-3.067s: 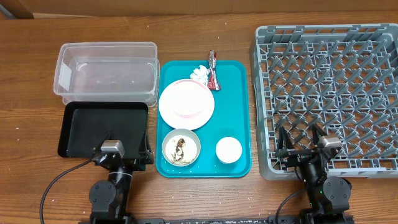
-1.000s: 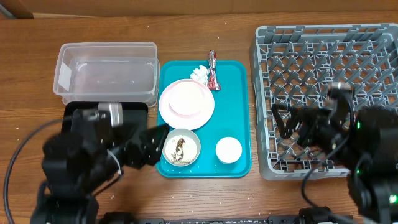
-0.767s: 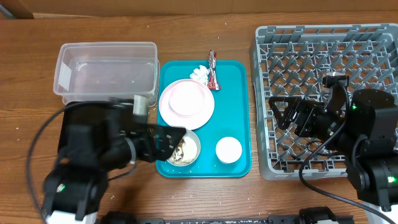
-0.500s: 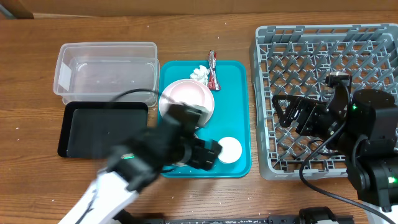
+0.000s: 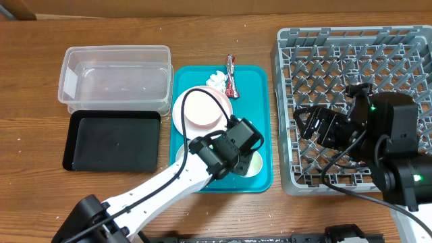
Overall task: Sort waste into correct bins and load items into the dishwasher
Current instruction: 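Reach the left gripper to the white cup and grasp it, then lift the white cup and hand it to the right gripper, then place the white cup in the dish rack with the right gripper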
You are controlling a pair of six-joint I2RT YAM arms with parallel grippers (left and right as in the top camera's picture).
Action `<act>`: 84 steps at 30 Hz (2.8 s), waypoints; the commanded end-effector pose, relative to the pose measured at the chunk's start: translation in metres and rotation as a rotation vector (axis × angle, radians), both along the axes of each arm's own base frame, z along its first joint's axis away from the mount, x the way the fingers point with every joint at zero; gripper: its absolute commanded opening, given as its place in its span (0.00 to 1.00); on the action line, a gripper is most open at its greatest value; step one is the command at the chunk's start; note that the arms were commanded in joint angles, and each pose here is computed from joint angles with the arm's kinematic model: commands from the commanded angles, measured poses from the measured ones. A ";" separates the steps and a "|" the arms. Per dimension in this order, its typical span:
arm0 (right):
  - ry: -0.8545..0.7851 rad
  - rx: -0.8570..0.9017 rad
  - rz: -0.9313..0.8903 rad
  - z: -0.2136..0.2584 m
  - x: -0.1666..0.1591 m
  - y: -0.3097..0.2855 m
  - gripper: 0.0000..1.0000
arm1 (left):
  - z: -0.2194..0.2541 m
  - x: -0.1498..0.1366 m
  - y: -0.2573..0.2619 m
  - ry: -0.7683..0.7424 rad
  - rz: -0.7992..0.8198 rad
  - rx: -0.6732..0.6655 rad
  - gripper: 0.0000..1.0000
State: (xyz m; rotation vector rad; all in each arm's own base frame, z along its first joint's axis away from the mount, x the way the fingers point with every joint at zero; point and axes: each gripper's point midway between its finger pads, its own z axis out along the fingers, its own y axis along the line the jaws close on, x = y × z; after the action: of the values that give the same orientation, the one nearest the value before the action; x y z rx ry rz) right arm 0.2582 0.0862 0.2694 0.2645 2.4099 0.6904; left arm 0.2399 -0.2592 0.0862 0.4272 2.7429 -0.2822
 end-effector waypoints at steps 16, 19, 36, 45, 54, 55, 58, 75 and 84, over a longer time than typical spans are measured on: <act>-0.021 -0.001 -0.015 0.009 0.003 -0.003 1.00 | -0.031 -0.010 -0.005 0.157 0.009 -0.007 0.04; -0.022 -0.001 -0.015 0.009 0.003 -0.003 1.00 | -0.011 -0.002 -0.004 0.148 0.032 -0.045 0.04; -0.296 0.248 0.651 0.063 -0.041 0.078 0.87 | 0.213 0.001 0.049 0.159 -0.232 -0.987 0.04; -0.410 0.447 0.911 0.100 -0.059 0.114 0.89 | 0.245 -0.016 0.048 0.173 -0.384 -1.155 0.04; -0.426 0.434 1.055 0.097 -0.077 0.153 0.80 | 0.245 -0.017 0.045 0.173 -0.396 -1.152 0.04; -0.419 0.425 1.037 0.096 -0.074 0.154 0.81 | 0.245 -0.017 0.045 0.173 -0.396 -1.152 0.04; -0.422 0.421 1.025 0.098 -0.072 0.157 0.78 | 0.245 -0.017 0.045 0.173 -0.396 -1.152 0.04; -0.448 0.317 0.886 0.094 -0.052 0.145 0.57 | 0.219 0.001 0.051 0.142 -0.264 -1.017 0.76; -0.230 -0.080 0.162 0.039 -0.002 0.019 0.56 | 0.155 0.004 0.085 0.220 0.017 -0.696 0.68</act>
State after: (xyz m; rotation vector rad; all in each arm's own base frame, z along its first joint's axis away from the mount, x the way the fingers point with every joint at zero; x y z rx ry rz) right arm 0.2291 0.1614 0.3214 -0.3609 2.1822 1.0166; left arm 0.2361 -0.1866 0.2540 0.2017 2.5691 -1.4555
